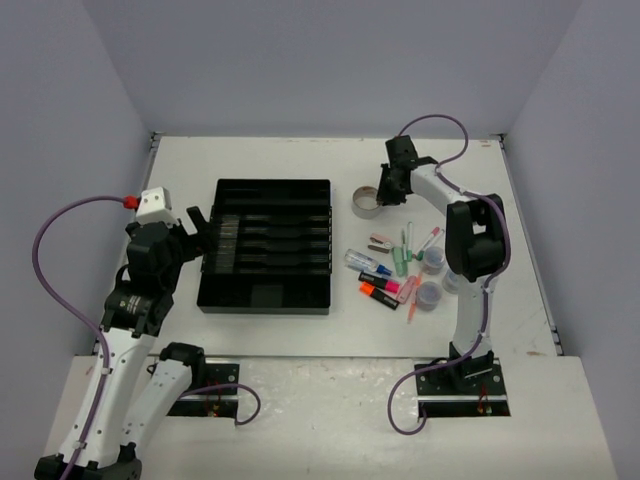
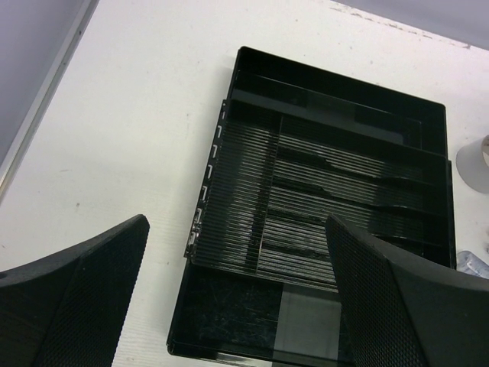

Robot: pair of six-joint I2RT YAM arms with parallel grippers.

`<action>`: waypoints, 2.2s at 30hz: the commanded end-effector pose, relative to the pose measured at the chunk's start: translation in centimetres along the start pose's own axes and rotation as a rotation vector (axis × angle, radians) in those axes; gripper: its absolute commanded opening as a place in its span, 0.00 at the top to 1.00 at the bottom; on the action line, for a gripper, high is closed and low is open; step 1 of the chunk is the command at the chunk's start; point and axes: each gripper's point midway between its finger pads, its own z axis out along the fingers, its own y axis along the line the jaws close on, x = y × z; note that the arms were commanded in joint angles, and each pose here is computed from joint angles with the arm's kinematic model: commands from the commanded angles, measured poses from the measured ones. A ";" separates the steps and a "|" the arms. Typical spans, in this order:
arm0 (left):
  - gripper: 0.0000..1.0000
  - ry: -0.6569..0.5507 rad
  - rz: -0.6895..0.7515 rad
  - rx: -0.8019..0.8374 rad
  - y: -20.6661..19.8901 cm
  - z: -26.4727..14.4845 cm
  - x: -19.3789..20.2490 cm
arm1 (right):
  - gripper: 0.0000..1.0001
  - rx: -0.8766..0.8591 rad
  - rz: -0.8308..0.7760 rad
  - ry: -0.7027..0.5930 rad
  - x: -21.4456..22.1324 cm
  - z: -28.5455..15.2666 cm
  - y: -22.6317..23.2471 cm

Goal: Sort the stationery into containers
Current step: Pick up the stationery from the center of the board, then place the stationery in the storage box.

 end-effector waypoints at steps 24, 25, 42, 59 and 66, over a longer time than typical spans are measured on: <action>0.03 0.183 0.119 0.463 -22.5 -1.2 2.1 | 1.00 -0.002 -0.378 -0.277 6.4 -17.8 10.7; 0.05 0.195 0.135 0.470 -23.3 -1.3 2.8 | 1.00 -0.022 -0.377 -0.292 6.7 -18.8 11.1; 0.35 0.155 0.129 0.364 -22.9 0.3 3.6 | 1.00 -0.190 -0.375 -0.351 9.6 -24.8 13.8; 1.00 0.187 0.152 0.328 -24.0 2.1 5.3 | 1.00 -0.200 -0.381 -0.360 10.4 -25.5 13.5; 1.00 0.206 0.180 0.327 -23.2 2.2 6.7 | 0.80 -0.183 -0.375 -0.379 10.6 -25.8 12.2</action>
